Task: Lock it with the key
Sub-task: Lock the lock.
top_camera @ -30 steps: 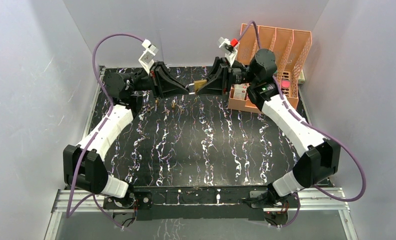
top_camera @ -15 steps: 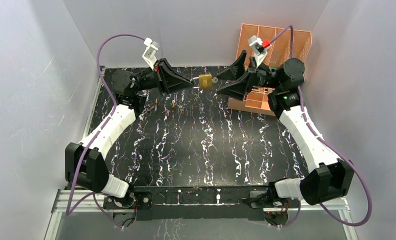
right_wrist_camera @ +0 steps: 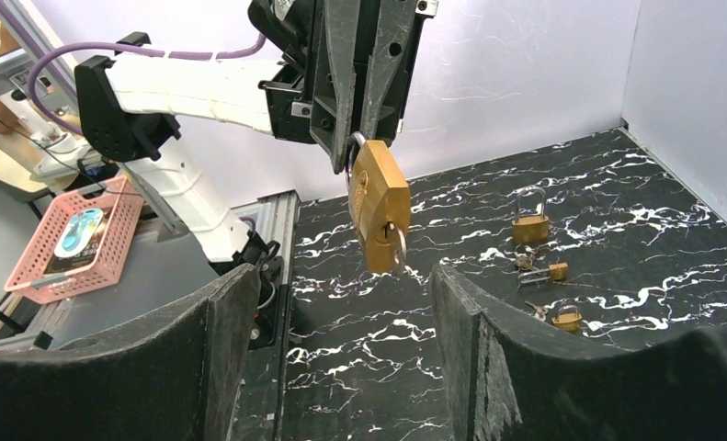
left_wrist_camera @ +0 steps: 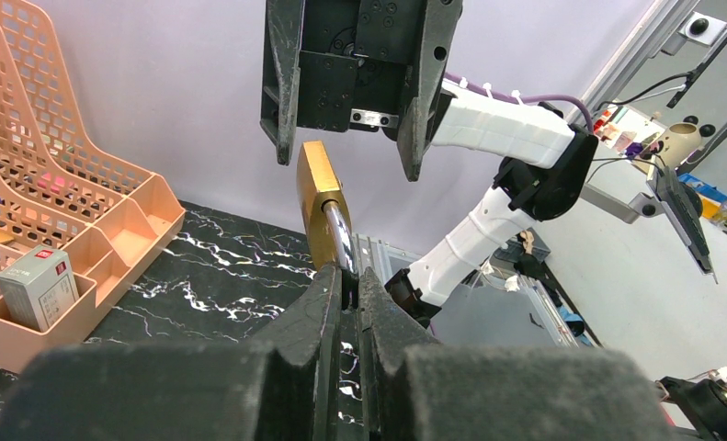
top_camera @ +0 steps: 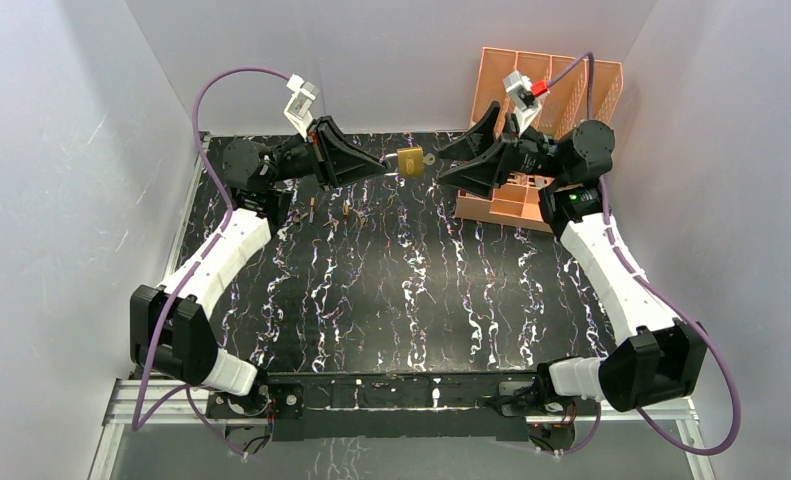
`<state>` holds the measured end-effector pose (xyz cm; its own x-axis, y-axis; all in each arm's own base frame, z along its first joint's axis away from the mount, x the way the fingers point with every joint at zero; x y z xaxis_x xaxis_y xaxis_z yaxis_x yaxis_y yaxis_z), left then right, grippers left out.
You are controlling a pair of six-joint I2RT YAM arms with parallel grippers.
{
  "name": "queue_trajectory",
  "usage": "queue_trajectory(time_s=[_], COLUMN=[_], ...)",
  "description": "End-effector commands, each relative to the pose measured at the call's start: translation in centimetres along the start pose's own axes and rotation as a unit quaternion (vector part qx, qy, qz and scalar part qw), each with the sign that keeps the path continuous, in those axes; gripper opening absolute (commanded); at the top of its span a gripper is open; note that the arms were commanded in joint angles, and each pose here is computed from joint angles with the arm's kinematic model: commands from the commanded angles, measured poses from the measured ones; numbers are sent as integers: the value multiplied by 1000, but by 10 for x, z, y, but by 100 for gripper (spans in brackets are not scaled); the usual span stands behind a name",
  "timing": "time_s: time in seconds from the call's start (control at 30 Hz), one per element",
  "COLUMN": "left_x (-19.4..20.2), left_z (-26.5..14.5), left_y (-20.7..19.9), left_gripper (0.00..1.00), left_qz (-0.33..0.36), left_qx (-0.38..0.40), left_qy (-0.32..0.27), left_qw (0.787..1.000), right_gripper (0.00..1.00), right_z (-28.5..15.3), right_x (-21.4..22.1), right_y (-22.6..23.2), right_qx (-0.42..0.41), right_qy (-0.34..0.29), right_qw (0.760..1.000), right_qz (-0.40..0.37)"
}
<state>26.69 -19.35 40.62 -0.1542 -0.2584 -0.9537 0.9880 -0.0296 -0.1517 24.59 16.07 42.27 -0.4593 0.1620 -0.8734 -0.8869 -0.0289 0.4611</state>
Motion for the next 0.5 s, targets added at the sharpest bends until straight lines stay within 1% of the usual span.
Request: queue_trajectory(time_s=[0.0,0.13,0.33,0.47], left_x=[-27,-27,-26,-25], left_z=[4,4,4,4], left_y=[-10,-9,-9,-8], left_gripper=[0,0,0,0], left_qz=[58,58,58,57], left_qx=[2,2,3,2], left_qy=[-35,-34,-32,-32], left_qw=[998,998,998,998], right_gripper=[74,71,70,67], right_z=[2,3,5,6], right_x=[-12,-13,-15,-17], right_y=[4,1,-2,-1], right_qx=[-8,-10,-11,-24], right_qy=[-17,-18,-23,-20], right_qw=[999,999,999,999], right_qz=[-30,-29,-32,-30])
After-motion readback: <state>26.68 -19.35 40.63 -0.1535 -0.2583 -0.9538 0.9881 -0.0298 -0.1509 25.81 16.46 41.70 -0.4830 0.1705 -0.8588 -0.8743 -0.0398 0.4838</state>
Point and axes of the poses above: each gripper's point midway between its finger pads, its own z axis out along the fingers, its own y axis along the line the jaws close on, x = y × z, the point moved 9 cm from there along -z, back along the fingers, and after that the axes turned 14 degrees about z, right-handed, at the moved point
